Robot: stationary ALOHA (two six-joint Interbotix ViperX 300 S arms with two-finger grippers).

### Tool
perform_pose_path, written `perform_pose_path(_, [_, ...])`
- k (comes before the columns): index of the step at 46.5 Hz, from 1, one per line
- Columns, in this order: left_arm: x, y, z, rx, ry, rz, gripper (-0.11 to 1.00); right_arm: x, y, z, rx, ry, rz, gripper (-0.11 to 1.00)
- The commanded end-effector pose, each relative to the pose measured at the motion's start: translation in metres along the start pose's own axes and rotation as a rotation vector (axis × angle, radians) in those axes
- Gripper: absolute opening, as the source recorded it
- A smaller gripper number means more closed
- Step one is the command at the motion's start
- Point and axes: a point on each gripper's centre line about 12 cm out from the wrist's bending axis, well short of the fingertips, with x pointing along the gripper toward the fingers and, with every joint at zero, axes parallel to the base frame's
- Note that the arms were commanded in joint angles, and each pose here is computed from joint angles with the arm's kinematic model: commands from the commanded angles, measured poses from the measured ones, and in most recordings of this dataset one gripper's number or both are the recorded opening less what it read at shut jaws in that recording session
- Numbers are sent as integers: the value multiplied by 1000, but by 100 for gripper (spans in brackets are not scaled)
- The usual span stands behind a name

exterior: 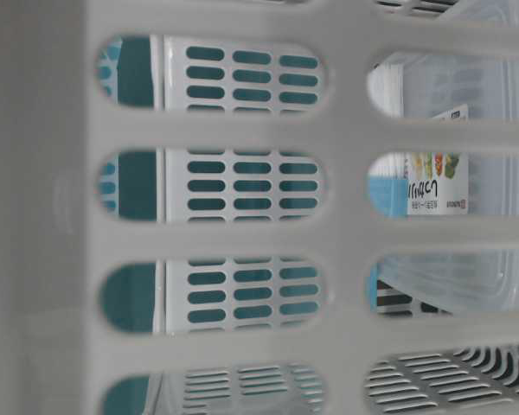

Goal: Pick up the dustpan from the shopping basket with the left arm.

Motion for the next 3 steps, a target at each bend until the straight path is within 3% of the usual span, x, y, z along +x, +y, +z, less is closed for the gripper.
perform_pose_path(1, [-15, 0, 5, 3, -49, 1, 30, 1, 0, 1, 5, -2, -1, 0])
perform_pose_path(3, [-15, 0, 5, 3, -51, 1, 30, 1, 0, 1, 5, -1, 1, 0])
